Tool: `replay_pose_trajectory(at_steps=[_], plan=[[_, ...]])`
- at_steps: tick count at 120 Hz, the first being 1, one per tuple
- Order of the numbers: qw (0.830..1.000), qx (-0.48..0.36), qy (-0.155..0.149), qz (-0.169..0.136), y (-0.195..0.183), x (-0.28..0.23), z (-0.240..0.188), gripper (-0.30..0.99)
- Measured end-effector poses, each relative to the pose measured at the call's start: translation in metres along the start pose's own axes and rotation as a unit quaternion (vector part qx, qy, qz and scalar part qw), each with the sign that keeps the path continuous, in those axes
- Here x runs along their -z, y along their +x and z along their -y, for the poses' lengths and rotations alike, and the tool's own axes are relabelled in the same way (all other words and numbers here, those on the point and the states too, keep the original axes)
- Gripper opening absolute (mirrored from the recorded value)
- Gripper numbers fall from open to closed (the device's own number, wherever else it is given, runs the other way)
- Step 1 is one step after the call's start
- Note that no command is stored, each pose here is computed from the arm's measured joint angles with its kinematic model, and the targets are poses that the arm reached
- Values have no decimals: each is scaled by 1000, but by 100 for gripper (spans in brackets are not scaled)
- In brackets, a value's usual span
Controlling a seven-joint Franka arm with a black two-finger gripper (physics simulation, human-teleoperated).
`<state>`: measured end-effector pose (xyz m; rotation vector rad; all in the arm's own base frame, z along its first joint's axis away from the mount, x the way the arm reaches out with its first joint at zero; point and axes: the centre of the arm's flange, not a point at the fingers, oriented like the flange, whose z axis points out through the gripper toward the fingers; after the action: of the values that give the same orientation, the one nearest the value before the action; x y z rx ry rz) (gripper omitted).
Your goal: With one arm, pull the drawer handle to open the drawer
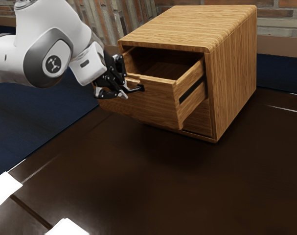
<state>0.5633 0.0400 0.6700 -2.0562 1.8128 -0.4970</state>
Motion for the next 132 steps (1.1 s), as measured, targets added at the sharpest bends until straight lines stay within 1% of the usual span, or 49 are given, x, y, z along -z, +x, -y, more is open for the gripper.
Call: replay_pose_trajectory(at_steps=[29,56,79,92,105,110,114,118,122,125,129,132], plan=[[1000,8,-6,8,-1,16,-29,-10],[1000,18,-19,14,-8,28,-50,-9],[999,23,-25,14,-9,28,-53,4],[999,26,-28,14,-9,30,-54,6],[999,37,-30,8,-11,45,-57,9],[999,43,-26,-1,-9,62,-55,11],[999,41,-15,-14,0,86,-50,12],[998,38,12,-38,13,133,-39,15],[997,36,40,-62,23,186,-31,22],[995,43,53,-68,25,222,-25,27],[994,70,56,-66,20,260,-26,34],[992,101,45,-64,11,275,-29,38]])
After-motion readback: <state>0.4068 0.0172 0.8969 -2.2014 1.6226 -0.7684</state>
